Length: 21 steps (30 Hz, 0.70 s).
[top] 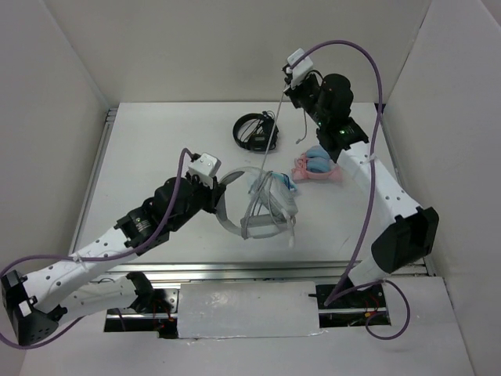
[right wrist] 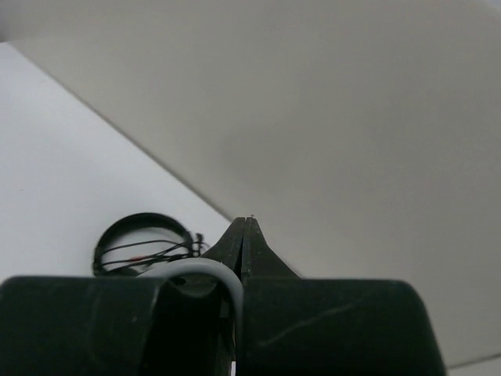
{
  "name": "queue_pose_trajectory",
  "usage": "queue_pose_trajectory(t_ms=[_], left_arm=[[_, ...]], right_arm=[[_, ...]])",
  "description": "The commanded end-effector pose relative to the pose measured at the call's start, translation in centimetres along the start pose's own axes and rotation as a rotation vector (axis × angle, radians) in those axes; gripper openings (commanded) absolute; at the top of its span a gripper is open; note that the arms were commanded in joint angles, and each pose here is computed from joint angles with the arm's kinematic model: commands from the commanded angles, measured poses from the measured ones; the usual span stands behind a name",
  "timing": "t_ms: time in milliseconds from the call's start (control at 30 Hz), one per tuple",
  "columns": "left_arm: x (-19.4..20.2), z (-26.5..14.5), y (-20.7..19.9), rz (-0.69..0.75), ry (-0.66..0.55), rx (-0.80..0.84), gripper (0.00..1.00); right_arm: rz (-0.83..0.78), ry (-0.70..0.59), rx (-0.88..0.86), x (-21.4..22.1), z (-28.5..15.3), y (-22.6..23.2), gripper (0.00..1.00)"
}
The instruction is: Wrap the headphones
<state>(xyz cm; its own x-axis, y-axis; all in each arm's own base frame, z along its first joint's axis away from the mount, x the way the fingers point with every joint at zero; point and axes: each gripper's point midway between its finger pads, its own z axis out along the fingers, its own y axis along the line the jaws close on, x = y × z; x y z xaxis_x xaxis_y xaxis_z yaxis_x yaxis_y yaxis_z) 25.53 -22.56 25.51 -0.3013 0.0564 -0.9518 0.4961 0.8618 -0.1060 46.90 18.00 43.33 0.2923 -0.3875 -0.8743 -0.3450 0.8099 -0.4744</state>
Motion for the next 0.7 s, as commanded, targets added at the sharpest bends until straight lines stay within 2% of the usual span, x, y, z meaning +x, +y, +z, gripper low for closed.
queue_pose_trajectory(t_ms=[0, 67, 133, 167, 200, 233, 300, 333, 533, 667], left_arm=[[-2.2, -2.5, -5.1, 0.101, -0.071, 0.246, 0.0], [-3.7, -3.7, -6.1, 0.082, -0.124, 0.289, 0.0], [-5.3, -4.4, -5.8, 0.05, -0.153, 0.263, 0.0], [-6.0, -4.5, -5.4, 0.04, -0.163, 0.238, 0.0], [-6.0, -4.3, -4.2, 0.034, -0.152, 0.167, 0.0], [-6.9, -4.5, -3.9, 0.027, -0.169, 0.145, 0.0], [-7.0, -4.4, -2.2, 0.022, -0.147, 0.044, 0.0], [-7.6, -4.4, -1.9, 0.011, -0.148, 0.018, 0.0], [-6.6, -4.6, 1.6, -0.028, -0.106, -0.182, 0.0], [-5.5, -4.0, 1.5, -0.052, -0.079, -0.188, 0.0]], right_arm=[[0.139, -0.013, -0.055, 1.0, 1.4, -0.4, 0.0], [0.163, 0.025, -0.077, 3.1, 1.8, 0.7, 0.0], [0.198, 0.026, -0.07, 4.0, 1.8, 1.2, 0.0], [0.243, 0.058, -0.077, 6.1, 1.4, 2.4, 0.0], [0.254, 0.006, -0.056, 5.2, 1.1, 1.7, 0.0], [0.281, 0.023, -0.062, 6.7, 0.8, 2.5, 0.0], [0.341, -0.013, -0.039, 6.3, 0.4, 1.8, 0.0], [0.358, 0.0, -0.027, 7.4, 0.2, 1.6, 0.0], [0.374, -0.047, 0.115, 6.0, -2.1, -2.2, 0.0], [0.347, -0.047, 0.203, 4.8, -4.0, -5.4, 0.0]])
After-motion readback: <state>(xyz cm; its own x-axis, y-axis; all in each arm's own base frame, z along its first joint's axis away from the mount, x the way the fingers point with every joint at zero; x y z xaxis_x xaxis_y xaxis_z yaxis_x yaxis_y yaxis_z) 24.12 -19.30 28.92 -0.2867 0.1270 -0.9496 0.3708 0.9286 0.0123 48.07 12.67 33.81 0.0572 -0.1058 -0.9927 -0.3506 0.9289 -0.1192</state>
